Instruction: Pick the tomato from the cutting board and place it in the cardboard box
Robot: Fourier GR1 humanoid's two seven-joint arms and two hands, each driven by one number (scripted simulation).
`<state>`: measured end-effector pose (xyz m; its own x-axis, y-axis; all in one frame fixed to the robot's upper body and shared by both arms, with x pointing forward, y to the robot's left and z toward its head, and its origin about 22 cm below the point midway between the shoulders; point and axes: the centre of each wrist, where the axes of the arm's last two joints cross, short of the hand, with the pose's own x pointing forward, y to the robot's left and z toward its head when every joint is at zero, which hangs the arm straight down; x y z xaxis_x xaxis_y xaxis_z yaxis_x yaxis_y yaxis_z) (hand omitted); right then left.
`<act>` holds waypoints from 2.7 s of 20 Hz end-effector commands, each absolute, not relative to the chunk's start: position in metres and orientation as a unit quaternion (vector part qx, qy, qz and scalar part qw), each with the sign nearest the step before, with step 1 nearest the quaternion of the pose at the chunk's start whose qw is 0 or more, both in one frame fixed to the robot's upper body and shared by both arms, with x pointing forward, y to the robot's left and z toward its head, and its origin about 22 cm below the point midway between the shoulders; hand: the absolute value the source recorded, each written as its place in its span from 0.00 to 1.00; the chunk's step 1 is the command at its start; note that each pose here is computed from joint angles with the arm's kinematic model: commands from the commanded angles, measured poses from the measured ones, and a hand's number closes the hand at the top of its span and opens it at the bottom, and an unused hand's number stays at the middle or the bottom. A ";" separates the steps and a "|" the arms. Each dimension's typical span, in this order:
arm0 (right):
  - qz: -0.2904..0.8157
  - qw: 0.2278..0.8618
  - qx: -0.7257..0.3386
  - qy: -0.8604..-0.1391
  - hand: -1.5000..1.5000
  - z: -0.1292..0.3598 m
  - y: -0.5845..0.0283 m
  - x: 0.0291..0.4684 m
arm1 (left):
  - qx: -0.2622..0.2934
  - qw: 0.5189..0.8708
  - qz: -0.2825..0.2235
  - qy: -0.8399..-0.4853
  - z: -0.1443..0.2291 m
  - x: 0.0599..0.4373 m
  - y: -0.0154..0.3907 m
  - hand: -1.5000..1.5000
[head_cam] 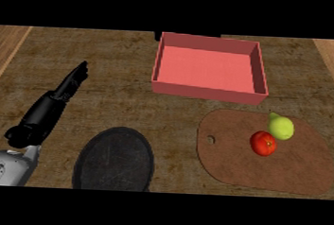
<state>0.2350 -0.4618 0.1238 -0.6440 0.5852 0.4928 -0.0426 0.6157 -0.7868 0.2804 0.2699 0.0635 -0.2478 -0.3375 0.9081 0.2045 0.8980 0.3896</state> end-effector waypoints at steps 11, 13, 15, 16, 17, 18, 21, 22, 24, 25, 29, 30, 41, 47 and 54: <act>0.610 0.379 -0.255 -0.647 0.00 0.153 -0.347 0.207 | 0.042 0.614 -0.226 -0.755 0.073 0.285 0.282 0.50; 0.629 0.396 -0.255 -0.618 0.00 0.174 -0.346 0.197 | 0.044 0.611 -0.226 -0.757 0.065 0.290 0.272 0.50; 0.636 0.415 -0.258 -0.598 0.00 0.147 -0.334 0.193 | 0.046 0.611 -0.228 -0.756 0.068 0.281 0.287 0.50; 0.633 0.413 -0.268 -0.597 0.00 0.150 -0.323 0.193 | 0.040 0.612 -0.223 -0.758 0.064 0.281 0.278 0.50; 0.639 0.416 -0.271 -0.588 0.00 0.159 -0.314 0.197 | 0.040 0.610 -0.223 -0.759 0.059 0.280 0.283 0.50; 0.630 0.429 -0.270 -0.588 0.00 0.142 -0.316 0.197 | 0.046 0.613 -0.229 -0.755 0.067 0.284 0.269 0.50; 0.639 0.437 -0.260 -0.577 0.00 0.144 -0.304 0.195 | 0.045 0.612 -0.225 -0.757 0.067 0.297 0.265 0.50; 0.644 0.437 -0.261 -0.571 0.00 0.151 -0.306 0.186 | 0.047 0.612 -0.221 -0.758 0.065 0.292 0.268 0.50; 0.643 0.444 -0.257 -0.569 0.00 0.128 -0.292 0.195 | 0.050 0.605 -0.232 -0.760 0.072 0.289 0.264 0.50; 0.639 0.438 -0.264 -0.574 0.00 0.124 -0.293 0.190 | 0.039 0.608 -0.232 -0.758 0.069 0.291 0.260 0.50; 0.629 0.437 -0.301 -0.568 0.00 0.124 -0.289 0.205 | 0.049 0.614 -0.225 -0.755 0.073 0.277 0.256 0.50; 0.630 0.430 -0.310 -0.568 0.00 0.096 -0.283 0.192 | 0.047 0.608 -0.233 -0.757 0.046 0.285 0.271 0.50; 0.645 0.439 -0.330 -0.532 0.00 0.084 -0.284 0.218 | 0.040 0.606 -0.231 -0.760 0.083 0.281 0.280 0.50; 0.639 0.449 -0.325 -0.534 0.00 0.072 -0.284 0.225 | 0.039 0.611 -0.233 -0.755 0.058 0.299 0.270 0.50; 0.651 0.444 -0.304 -0.536 0.00 0.053 -0.293 0.236 | 0.036 0.617 -0.230 -0.752 0.075 0.288 0.273 0.50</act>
